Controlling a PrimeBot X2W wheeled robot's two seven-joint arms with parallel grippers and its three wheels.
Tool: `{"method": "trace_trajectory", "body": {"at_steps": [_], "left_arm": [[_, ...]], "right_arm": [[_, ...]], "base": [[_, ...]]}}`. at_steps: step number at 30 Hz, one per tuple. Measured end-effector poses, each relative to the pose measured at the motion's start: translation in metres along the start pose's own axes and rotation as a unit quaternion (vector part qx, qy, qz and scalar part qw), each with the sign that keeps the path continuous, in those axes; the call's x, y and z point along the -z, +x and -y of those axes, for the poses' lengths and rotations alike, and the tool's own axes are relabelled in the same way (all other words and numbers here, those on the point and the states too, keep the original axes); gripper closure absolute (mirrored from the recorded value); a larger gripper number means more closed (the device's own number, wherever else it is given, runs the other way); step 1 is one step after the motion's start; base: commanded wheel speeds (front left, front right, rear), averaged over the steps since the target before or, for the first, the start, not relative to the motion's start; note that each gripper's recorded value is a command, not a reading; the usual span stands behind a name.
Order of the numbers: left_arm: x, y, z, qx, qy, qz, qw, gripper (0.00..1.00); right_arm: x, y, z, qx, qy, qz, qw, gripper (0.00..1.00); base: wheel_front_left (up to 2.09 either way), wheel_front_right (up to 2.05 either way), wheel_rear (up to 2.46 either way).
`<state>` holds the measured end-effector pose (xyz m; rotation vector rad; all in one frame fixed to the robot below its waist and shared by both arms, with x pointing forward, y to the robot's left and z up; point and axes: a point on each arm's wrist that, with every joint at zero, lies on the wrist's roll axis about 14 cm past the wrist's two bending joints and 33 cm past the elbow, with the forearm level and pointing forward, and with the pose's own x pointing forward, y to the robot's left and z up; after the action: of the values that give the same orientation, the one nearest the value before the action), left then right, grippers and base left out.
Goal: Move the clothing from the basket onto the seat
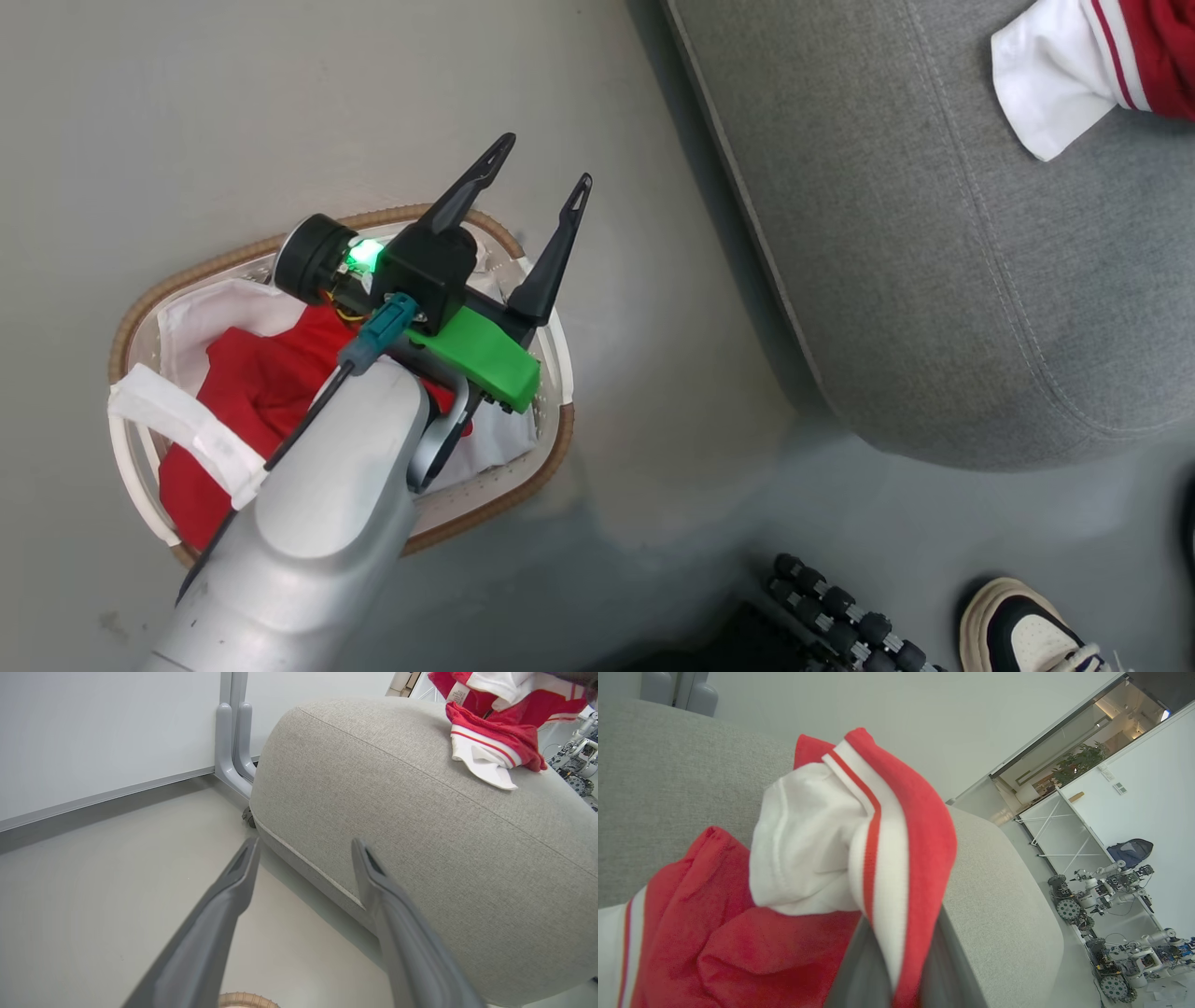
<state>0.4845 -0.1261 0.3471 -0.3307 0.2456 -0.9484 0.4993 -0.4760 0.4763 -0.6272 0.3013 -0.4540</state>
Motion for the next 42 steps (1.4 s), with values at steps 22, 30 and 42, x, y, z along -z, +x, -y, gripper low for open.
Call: {"method": "trace_trajectory", "body": {"at_steps": [22,30,42], "left_arm": [[-0.026,-0.027,-0.037,-0.084,0.028,0.012,0.996,0.0],[-0.048,-0.055,-0.045,-0.14,0.041,0.028,0.989,0.0],[-0.068,-0.115,-0.052,-0.227,0.059,0.036,0.971,0.0]], "right_arm": [[0.008,-0.044,-0.041,-0.042,0.063,0.007,0.997,0.0],[-0.006,-0.067,-0.055,-0.069,0.09,0.03,0.993,0.0],[-0.049,-0.095,-0.08,-0.113,0.144,0.087,0.979,0.0]], "base": [[0.0,0.0,0.0],[0.0,0.0,0.0],[0.0,0.0,0.0]]}}
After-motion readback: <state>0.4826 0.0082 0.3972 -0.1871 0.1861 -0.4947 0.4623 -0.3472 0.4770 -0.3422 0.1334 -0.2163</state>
